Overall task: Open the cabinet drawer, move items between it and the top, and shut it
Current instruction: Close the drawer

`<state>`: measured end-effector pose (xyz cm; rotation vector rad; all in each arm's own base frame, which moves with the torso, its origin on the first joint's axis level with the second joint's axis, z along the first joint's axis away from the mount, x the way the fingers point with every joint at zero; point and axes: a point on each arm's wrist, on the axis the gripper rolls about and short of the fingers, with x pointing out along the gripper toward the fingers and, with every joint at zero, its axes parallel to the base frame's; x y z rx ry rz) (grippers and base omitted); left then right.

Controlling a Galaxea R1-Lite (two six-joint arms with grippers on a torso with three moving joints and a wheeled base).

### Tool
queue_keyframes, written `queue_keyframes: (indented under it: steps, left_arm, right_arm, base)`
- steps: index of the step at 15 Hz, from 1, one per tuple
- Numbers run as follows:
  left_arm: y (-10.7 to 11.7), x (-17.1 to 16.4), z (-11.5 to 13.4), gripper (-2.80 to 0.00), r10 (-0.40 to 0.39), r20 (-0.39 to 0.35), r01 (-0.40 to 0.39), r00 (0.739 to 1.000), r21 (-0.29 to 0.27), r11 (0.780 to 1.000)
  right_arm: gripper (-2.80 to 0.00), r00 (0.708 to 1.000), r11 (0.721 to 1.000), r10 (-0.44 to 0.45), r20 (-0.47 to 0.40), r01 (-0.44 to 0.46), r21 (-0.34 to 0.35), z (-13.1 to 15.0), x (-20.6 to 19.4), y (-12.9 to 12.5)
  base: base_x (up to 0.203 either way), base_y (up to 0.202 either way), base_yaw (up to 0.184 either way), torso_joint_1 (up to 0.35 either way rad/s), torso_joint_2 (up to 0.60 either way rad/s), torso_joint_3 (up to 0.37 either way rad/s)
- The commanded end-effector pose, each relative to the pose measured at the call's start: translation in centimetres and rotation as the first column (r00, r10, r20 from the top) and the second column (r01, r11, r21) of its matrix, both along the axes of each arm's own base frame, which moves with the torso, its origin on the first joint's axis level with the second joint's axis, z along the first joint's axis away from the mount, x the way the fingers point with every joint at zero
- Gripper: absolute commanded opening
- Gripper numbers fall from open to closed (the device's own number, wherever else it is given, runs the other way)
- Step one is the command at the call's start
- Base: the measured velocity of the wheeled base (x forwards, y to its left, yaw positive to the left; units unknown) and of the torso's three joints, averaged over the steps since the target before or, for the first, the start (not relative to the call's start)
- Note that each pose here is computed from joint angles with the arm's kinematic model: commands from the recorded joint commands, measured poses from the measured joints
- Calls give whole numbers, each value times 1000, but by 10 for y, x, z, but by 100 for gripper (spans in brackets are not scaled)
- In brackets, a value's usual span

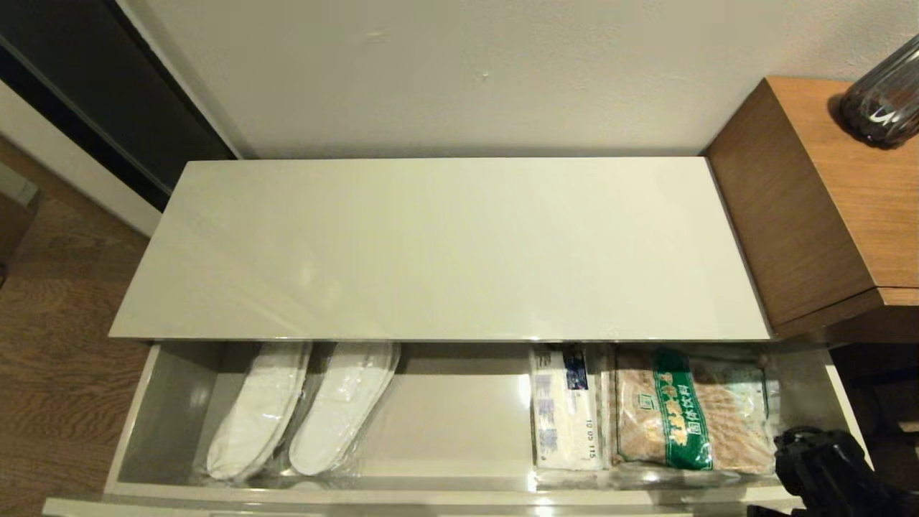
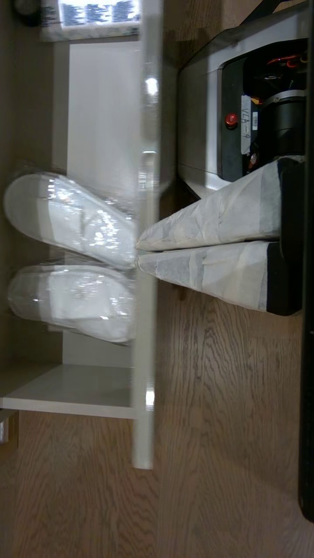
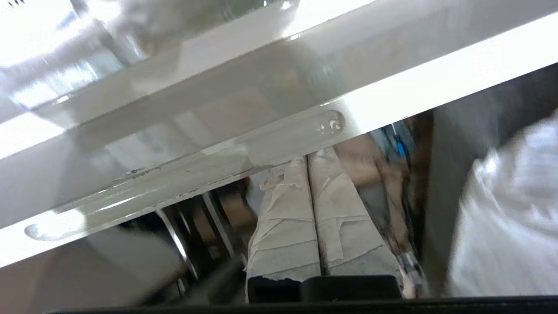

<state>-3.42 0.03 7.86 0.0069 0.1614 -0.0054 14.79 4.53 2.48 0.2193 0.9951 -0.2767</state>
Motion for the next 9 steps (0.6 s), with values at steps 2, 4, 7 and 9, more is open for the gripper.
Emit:
queue_keyframes:
  steps: [2,4,7,9]
  left_arm:
    - [0,0,0,-280,2,-1,-2,1000,0,1000]
    - [0,0,0,-280,2,-1,-2,1000,0,1000]
    - [0,0,0,-280,2,-1,-2,1000,0,1000]
    - [0,0,0,-280,2,-3,-2,1000,0,1000]
  right_arm:
    - [-280,999,1000,-12,41,12,-4,5,10,3]
    - [-280,998,1000,-13,66,13,-1,8,19,6]
    - [-280,996,1000,-19,82,19,-2,7,45,15]
    - [-280,994,999,-39,97,41,-22,4,66,20]
  base:
    - [0,0,0,0,0,0]
    - [0,0,0,0,0,0]
    - [0,0,0,0,0,0]
    - [0,0,0,0,0,0]
